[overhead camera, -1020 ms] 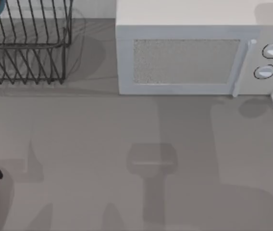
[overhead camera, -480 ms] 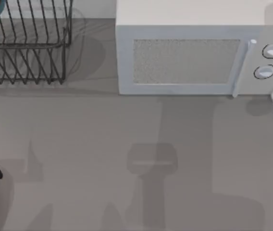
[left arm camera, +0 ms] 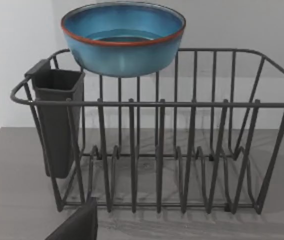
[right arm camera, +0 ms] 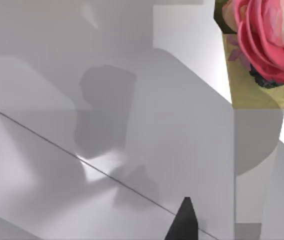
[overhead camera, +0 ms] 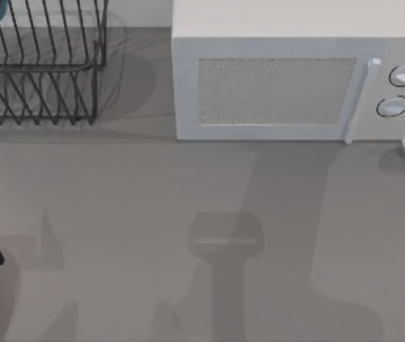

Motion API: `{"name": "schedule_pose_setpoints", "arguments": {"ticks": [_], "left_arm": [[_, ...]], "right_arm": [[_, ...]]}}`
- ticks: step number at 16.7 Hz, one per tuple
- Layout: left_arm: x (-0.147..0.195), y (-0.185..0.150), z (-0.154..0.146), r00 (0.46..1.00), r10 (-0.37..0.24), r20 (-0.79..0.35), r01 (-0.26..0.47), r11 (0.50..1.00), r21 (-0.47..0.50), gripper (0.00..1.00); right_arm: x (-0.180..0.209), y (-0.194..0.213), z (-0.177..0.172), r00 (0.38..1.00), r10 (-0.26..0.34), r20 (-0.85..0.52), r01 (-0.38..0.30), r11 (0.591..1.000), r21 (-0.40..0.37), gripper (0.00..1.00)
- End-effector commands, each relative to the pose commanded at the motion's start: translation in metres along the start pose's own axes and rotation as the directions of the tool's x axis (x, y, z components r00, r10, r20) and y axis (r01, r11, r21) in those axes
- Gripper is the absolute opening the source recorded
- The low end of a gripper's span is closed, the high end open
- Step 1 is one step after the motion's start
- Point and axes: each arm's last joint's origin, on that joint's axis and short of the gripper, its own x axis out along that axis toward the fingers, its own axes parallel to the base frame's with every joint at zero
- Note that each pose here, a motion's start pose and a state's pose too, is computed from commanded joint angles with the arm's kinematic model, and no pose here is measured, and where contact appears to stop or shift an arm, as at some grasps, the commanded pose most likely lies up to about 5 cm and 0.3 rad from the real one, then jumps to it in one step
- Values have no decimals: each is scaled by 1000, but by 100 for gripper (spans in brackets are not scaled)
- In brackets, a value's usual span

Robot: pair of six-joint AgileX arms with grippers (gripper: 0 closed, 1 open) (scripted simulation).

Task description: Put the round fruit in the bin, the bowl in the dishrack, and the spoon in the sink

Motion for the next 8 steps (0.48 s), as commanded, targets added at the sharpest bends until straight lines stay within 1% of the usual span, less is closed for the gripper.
{"name": "schedule_pose_setpoints", "arguments": {"ticks": [2,8], "left_arm": [[0,0,0,1000,0,0,0,1000,0,100],[0,0,0,1000,0,0,0,1000,0,100]], "right_arm": [[0,0,0,1000,0,0,0,1000,0,0],[0,0,0,1000,0,0,0,1000,0,45]]}}
